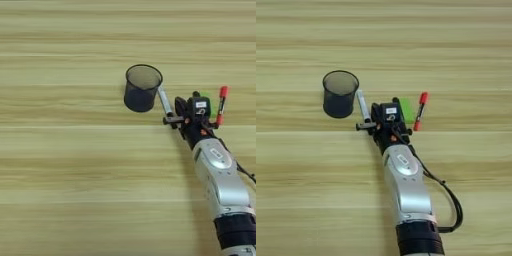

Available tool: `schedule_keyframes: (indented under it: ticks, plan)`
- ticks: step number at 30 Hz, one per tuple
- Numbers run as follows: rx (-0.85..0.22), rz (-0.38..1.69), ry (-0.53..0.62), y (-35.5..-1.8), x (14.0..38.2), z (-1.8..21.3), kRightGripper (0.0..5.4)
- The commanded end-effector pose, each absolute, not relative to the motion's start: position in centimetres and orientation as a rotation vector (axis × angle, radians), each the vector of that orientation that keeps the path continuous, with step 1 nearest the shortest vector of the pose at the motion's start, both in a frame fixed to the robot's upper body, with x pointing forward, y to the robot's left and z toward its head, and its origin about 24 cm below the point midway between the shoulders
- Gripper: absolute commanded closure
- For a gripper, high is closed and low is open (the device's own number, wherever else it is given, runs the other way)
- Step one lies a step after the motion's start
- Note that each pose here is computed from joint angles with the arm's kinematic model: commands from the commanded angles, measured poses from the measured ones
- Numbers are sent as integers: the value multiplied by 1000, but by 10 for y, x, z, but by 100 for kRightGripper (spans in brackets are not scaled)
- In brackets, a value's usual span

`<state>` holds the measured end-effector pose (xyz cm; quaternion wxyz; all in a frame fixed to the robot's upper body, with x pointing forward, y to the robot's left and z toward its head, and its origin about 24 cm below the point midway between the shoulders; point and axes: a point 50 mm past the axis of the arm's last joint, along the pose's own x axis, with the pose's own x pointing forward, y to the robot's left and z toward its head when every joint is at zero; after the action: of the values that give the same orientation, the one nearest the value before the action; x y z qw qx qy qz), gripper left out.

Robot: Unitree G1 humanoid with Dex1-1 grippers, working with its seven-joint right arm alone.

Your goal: Move the objects on the table

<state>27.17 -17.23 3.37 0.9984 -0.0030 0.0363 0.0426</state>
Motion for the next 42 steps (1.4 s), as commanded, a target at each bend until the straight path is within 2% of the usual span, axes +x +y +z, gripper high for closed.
schedule_keyframes:
  ticks: [1,16,42]
  plan:
    - [-23,94,-31,-172,284,58,539]
    - [-22,97,-26,-172,283,57,539]
    - [-34,118,25,-169,284,43,260]
